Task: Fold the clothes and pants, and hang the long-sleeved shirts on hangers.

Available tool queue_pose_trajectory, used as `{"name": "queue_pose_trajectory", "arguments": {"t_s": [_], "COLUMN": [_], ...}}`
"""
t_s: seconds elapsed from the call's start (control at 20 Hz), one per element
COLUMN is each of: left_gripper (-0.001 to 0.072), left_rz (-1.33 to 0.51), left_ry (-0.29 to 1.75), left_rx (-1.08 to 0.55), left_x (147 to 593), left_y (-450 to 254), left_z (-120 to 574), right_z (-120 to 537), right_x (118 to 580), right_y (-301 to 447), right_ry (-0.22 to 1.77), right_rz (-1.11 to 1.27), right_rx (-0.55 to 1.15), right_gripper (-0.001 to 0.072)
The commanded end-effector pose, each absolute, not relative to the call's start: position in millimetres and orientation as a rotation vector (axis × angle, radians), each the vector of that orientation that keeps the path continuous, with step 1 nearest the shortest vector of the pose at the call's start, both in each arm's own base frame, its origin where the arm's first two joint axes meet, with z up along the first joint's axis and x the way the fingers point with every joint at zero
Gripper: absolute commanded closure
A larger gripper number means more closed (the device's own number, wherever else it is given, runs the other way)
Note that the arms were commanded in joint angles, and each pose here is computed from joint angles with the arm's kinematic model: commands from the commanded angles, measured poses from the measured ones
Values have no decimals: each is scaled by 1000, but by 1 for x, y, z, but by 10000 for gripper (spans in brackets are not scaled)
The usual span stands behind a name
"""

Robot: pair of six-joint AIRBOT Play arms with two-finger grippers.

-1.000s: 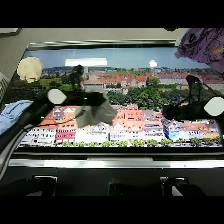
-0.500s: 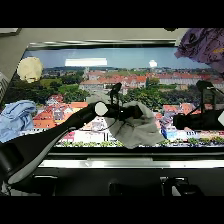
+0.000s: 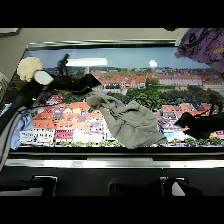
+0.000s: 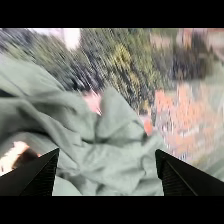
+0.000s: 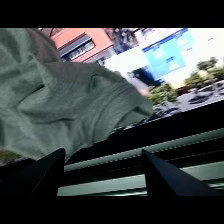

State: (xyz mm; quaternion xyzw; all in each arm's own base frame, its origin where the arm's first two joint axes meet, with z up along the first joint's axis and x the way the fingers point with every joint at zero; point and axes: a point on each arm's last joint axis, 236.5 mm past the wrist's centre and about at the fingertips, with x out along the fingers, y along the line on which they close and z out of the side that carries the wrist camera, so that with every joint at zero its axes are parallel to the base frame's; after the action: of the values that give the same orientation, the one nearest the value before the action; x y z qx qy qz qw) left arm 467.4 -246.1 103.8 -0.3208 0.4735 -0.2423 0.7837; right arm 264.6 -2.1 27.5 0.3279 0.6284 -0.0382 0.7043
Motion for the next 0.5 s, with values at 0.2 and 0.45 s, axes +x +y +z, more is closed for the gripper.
{"name": "queue_pose_trajectory", "arguments": {"t_s": [0.2, 0.45], "left_gripper": [9, -1], "left_rz": [-371, -366], "left_ry": [901, 903], "left_rx": [-757, -762], "left_x": [499, 500], "left_y": [-145, -144], "left_z": [128, 127], "right_z": [-57, -99], "right_x": [247, 227], "right_y": [98, 99], "right_ry": [1436, 1539], "right_rz": [119, -49], "right_rx": [1083, 888], "right_gripper": [167, 170]}}
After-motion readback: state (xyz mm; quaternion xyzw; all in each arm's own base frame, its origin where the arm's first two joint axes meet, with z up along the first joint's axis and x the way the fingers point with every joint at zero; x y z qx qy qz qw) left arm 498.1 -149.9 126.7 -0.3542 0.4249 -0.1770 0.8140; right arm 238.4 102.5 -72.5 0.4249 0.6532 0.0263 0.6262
